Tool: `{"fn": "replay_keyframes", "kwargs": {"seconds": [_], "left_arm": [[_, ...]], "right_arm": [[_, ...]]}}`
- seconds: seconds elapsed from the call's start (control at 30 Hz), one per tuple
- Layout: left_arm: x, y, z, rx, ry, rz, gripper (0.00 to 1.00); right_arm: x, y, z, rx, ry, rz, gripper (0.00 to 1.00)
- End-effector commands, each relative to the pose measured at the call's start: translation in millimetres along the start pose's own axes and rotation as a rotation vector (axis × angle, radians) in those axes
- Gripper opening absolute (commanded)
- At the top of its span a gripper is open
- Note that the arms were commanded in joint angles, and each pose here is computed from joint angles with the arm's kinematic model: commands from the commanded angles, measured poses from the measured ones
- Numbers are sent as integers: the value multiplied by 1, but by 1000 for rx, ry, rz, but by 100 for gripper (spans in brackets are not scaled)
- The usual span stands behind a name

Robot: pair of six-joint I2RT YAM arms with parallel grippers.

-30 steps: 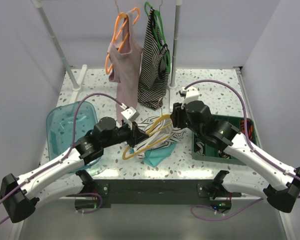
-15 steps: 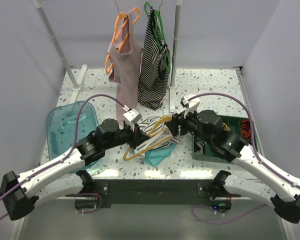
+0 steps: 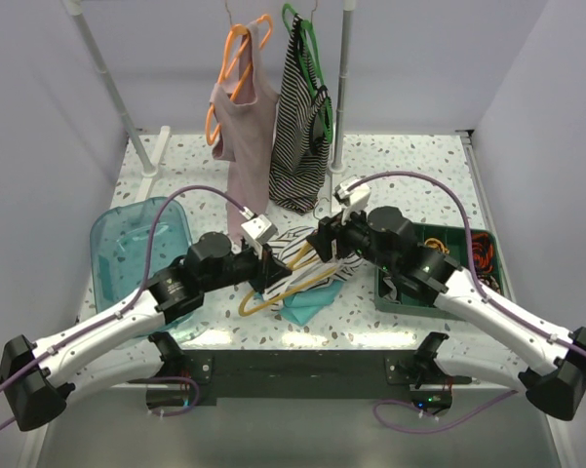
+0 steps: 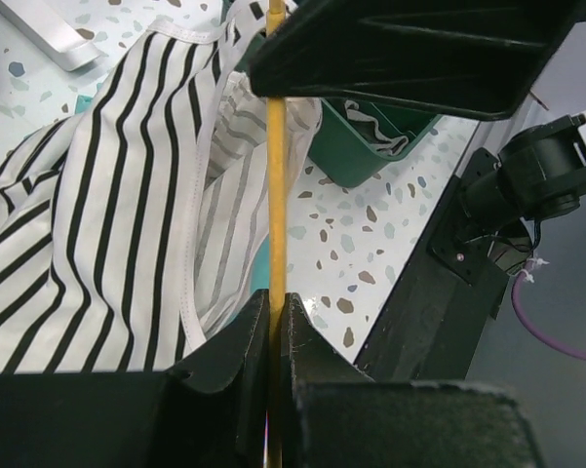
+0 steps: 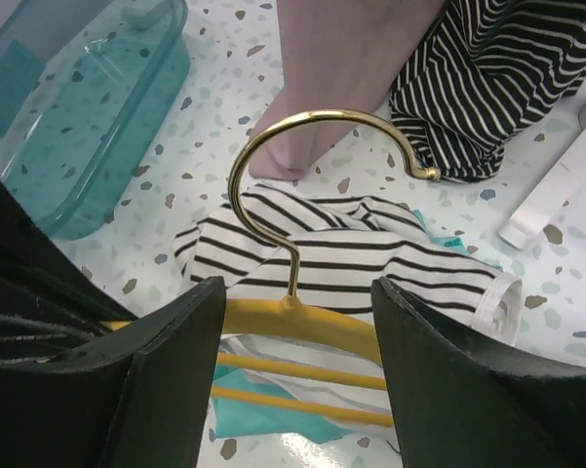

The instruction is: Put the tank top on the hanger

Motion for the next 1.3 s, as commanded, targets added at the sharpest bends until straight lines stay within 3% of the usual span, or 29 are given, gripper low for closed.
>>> {"fn": "replay_keyframes", "kwargs": {"seconds": [0.0,0.23,0.4,0.43,0.5,0.57,0.7,0.8,0.9,1.07,1.27], "left_arm": [[-11,15,5,-64,-69,25,0],[-10,21,14,-83,-50,13,0],[-10,22,22,-88,-62,-4,0],[-10,22,25,-87,-62,-9,0],[-10,22,28,-82,-61,-14,0],[-9,24,29,-91,-42,-27,6],[-5,25,28,-110,1,-58,37],[-2,26,27,-128,45,-83,53],[1,29,22,-152,104,-116,62],[13,32,4,-189,321,-221,62],[29,13,-20,-134,486,-329,45]], "right_arm": [[-3,32,5,-127,-65,68,63],[-4,31,12,-112,-107,82,38],[-5,22,18,-93,-129,83,25],[-5,21,18,-85,-136,79,12],[-7,18,21,-68,-152,65,0],[-9,15,22,-58,-184,47,0],[-11,11,20,-50,-214,28,0],[-12,9,20,-55,-221,18,0],[-12,8,19,-53,-229,3,0],[-10,8,14,-62,-195,-33,0],[-8,7,7,-68,-156,-59,0]]}}
Point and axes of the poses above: each gripper's point midway between its finger pads, its own z axis out along the fingers, its own x axis along the line the jaws close on, y = z × x, the point moved 8 cm from there along -z, back along the fingers, and after that the axes turned 11 degrees about -z, right-handed, at the moved point
